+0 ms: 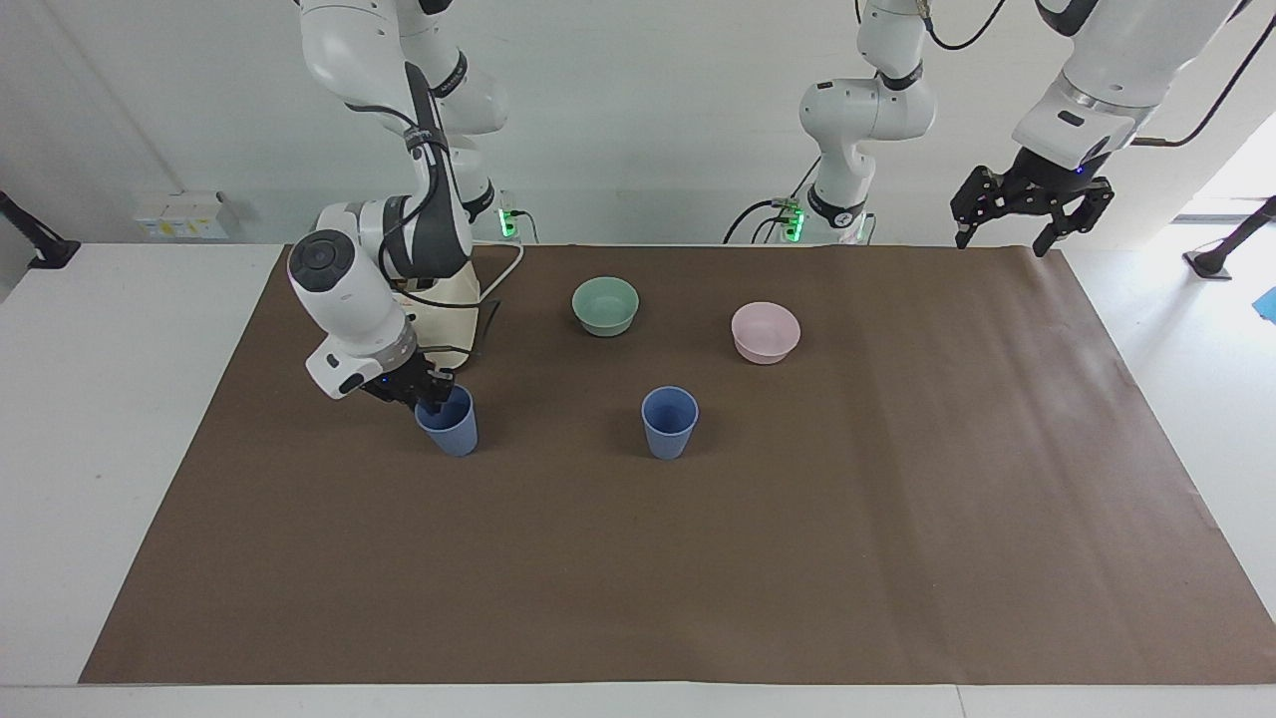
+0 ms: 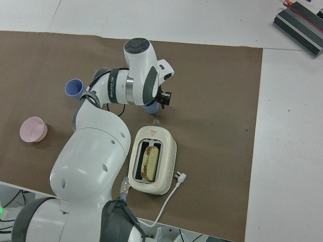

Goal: Stack blue cups with both arms
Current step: 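Grasp the second blue cup with the right gripper and lift it, then carry the blue cup over the placed cup and lower it inside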

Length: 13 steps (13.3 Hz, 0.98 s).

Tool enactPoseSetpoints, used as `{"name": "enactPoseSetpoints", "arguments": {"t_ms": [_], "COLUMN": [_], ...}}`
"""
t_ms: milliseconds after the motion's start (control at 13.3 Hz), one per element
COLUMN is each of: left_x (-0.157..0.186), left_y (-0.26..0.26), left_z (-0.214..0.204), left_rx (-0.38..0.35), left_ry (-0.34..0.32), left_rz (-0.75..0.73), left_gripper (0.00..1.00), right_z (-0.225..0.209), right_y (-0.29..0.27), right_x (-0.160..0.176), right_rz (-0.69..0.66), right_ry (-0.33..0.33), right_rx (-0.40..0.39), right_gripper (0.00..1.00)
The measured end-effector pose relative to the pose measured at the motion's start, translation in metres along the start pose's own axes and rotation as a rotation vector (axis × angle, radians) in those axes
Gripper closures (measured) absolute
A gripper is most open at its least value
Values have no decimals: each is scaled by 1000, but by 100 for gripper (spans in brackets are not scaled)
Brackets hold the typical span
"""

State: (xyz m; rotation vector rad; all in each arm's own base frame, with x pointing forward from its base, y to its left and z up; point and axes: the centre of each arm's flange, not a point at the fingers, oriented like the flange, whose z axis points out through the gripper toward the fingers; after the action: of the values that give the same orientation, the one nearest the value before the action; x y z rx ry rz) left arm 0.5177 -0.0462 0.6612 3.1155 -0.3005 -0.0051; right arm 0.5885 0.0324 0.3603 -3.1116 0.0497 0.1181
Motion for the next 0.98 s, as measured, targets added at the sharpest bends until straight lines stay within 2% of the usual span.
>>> {"name": "enactPoseSetpoints", "arguments": {"t_ms": [75,300,451,751,977], "left_x": [-2,-5,-5,-5,-6], "left_y": [1,1,1,1,1], "left_z": [-4,-8,-8,-8,-8], "left_rx": [0,1,0,-1,-1], "left_ry": [1,6,5,1,-2], "left_rz": [1,0,0,0,0], "left_gripper": [0,0,0,0,0], "right_z": [-1,-12,-41,-118,-149], "right_y": [-1,-13,-30,-111,-172], "right_x": [1,4,9,4,-12], "right_rz": [0,-18,5,122,167], "right_ry": [3,17,16,51,74], "right_rx": [2,3,3,14,41], "right_gripper": [93,95,95,95,95]}}
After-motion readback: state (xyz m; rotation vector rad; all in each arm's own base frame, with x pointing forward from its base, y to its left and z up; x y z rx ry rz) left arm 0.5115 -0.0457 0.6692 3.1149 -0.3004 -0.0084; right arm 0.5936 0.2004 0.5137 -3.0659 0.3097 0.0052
